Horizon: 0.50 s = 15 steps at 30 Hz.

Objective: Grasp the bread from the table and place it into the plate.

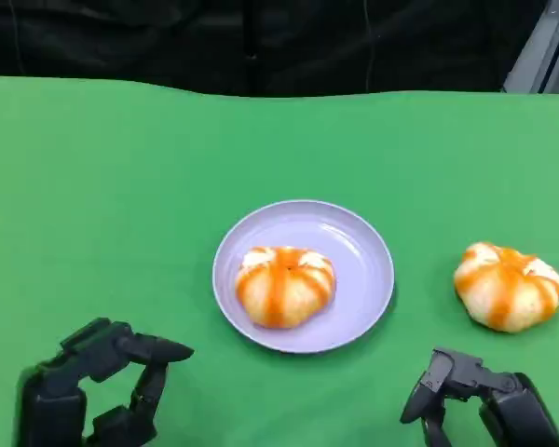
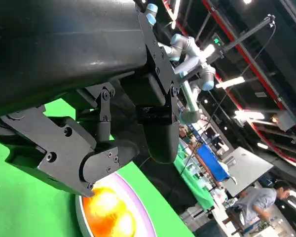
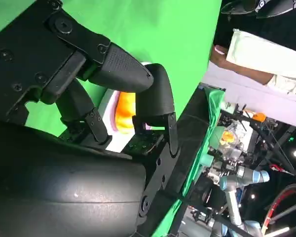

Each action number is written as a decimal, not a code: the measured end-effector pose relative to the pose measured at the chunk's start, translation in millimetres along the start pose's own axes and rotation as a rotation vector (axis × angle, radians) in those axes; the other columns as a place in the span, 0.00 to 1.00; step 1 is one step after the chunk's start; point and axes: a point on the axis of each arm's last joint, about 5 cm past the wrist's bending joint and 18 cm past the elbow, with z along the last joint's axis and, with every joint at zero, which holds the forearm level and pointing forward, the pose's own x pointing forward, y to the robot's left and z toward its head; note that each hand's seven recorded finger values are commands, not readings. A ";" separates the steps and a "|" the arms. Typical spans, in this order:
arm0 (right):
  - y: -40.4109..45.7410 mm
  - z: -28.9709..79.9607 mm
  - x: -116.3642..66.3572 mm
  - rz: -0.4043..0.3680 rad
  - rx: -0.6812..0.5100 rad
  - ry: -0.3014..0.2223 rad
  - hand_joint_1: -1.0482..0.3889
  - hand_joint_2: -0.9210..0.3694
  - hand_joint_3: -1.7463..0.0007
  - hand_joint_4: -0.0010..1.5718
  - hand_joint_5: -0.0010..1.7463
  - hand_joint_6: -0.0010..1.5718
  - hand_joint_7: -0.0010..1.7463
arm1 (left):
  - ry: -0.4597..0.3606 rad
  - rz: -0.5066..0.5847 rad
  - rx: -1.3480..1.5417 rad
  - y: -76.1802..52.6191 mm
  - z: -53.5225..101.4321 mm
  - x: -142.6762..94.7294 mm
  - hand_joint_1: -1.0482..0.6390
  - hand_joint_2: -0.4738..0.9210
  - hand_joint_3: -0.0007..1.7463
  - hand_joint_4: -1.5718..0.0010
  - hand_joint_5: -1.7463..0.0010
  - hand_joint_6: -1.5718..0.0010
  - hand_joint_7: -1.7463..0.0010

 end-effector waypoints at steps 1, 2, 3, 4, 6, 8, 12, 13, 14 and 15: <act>0.0 0.0 0.0 0.000 0.000 0.000 0.38 0.47 0.13 0.56 1.00 0.51 0.87 | 0.001 0.000 0.000 0.0 -0.1 -0.1 0.60 0.70 0.54 0.48 0.27 0.44 0.47; 0.0 0.0 0.0 0.000 0.000 0.000 0.38 0.47 0.13 0.56 1.00 0.51 0.87 | 0.002 -0.001 0.000 0.1 -0.2 -0.1 0.60 0.70 0.54 0.48 0.27 0.44 0.47; 0.0 0.0 0.0 0.000 0.000 0.000 0.38 0.47 0.13 0.56 1.00 0.51 0.87 | 0.003 0.000 0.001 0.2 -0.3 -0.2 0.60 0.70 0.54 0.48 0.27 0.44 0.47; 0.0 0.0 0.0 0.000 0.000 0.000 0.38 0.47 0.13 0.56 1.00 0.51 0.87 | 0.005 0.001 0.001 0.2 -0.5 -0.3 0.60 0.70 0.54 0.48 0.27 0.44 0.47; 0.0 0.0 0.0 0.000 0.000 0.000 0.38 0.47 0.13 0.56 1.00 0.51 0.87 | 0.007 0.000 0.001 0.0 -0.6 -0.5 0.60 0.70 0.54 0.48 0.27 0.44 0.47; 0.0 0.0 0.0 0.000 0.000 0.000 0.38 0.47 0.13 0.56 1.00 0.51 0.87 | 0.007 0.003 0.001 0.1 -0.6 -0.4 0.60 0.70 0.54 0.48 0.27 0.44 0.47; 0.0 0.0 0.0 0.000 0.000 0.000 0.38 0.47 0.13 0.56 1.00 0.51 0.87 | 0.008 0.006 0.002 0.4 -0.7 -0.4 0.60 0.70 0.54 0.48 0.27 0.44 0.47; 0.0 0.0 0.0 0.000 0.000 0.000 0.38 0.47 0.13 0.56 1.00 0.51 0.87 | 0.008 0.006 0.002 0.4 -0.7 -0.4 0.60 0.70 0.54 0.48 0.27 0.44 0.47; 0.0 0.0 0.0 0.000 0.000 0.000 0.38 0.47 0.13 0.56 1.00 0.51 0.87 | 0.008 0.007 0.002 0.4 -0.7 -0.3 0.60 0.70 0.54 0.48 0.27 0.44 0.47; 0.0 0.0 0.0 0.000 0.000 0.000 0.38 0.47 0.13 0.56 1.00 0.51 0.87 | 0.009 0.008 0.002 0.3 -0.7 -0.4 0.60 0.70 0.54 0.48 0.27 0.44 0.47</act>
